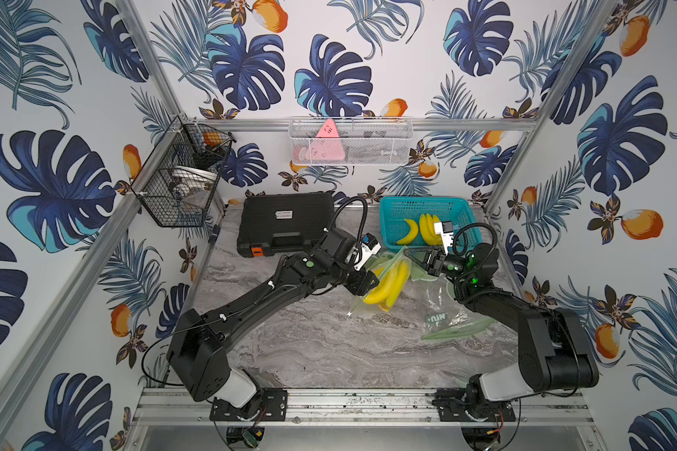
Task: Open the zip-top bag and take out the banana
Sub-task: Open the zipper of the food storage bag at the center of the board.
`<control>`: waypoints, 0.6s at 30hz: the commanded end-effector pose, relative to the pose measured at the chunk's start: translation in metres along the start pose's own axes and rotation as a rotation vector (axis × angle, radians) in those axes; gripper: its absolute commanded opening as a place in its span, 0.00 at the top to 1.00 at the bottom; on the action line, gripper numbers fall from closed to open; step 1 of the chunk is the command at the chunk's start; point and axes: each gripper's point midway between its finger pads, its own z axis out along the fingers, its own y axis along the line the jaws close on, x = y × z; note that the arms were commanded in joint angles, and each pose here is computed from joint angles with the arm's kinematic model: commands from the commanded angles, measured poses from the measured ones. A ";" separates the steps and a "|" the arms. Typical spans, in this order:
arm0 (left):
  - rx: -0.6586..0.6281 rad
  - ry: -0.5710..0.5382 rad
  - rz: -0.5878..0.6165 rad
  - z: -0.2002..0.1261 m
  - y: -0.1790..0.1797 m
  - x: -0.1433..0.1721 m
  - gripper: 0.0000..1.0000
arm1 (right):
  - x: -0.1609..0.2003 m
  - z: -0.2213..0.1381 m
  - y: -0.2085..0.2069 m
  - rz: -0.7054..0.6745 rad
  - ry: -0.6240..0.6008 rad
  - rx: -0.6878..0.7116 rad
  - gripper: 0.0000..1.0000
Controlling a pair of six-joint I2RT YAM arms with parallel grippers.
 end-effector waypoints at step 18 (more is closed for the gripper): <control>-0.008 0.012 -0.005 0.004 0.011 0.016 0.46 | -0.009 0.001 0.006 -0.024 -0.014 -0.024 1.00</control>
